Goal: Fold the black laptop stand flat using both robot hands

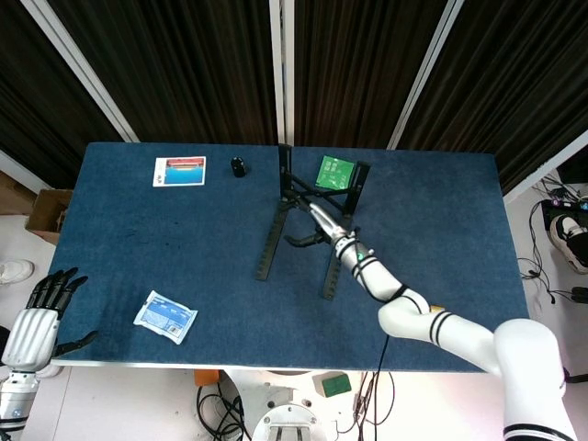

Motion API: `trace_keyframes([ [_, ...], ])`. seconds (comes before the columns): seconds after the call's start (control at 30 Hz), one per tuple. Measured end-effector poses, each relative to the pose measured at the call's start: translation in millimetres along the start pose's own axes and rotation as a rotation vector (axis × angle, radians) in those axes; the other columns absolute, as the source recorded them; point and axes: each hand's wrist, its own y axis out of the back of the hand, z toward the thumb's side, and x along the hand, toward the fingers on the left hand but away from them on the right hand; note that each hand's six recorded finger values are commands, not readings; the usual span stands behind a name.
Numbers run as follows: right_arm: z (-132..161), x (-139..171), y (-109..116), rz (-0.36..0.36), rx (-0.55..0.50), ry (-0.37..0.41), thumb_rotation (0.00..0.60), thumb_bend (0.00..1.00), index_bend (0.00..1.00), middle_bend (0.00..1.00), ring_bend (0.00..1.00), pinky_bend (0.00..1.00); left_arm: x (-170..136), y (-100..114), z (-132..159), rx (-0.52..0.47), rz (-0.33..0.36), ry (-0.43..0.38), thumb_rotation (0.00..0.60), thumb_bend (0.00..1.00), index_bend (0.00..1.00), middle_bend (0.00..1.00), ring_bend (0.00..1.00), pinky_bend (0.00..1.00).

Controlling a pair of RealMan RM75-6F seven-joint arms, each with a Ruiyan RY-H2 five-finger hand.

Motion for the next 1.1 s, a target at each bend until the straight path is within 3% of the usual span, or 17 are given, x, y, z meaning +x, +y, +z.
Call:
trace_keyframes([
  [0.23,-30,46,43,-0.107,0.035,-0.059,0.600,0.34,0.17,0.35,0.10,0.16,4,-1,8,0.001,-0.001,-0.022,0.600,0.11,0.16,0.07,0.01,0.09],
  [0.67,-52,34,72,-0.204,0.036,-0.132,0.600,0.35,0.17,0.34,0.10,0.16,1,0,9,0.007,-0.001,-0.018,0.600,0.11,0.16,0.07,0.01,0.09],
  [0.8,-50,34,68,-0.182,0.038,-0.129,0.600,0.35,0.18,0.34,0.10,0.16,0,0,8,0.004,0.001,-0.014,0.600,0.11,0.16,0.07,0.01,0.09],
  [0.93,-52,48,61,-0.110,0.074,-0.135,0.600,0.35,0.19,0.31,0.10,0.16,0,-1,7,0.002,0.000,-0.015,0.600,0.11,0.16,0.07,0.01,0.09],
  [1.1,-73,76,88,-0.094,0.160,-0.219,0.600,0.33,0.10,0.24,0.06,0.14,2,-2,8,-0.001,-0.001,-0.028,0.600,0.11,0.16,0.07,0.01,0.09],
])
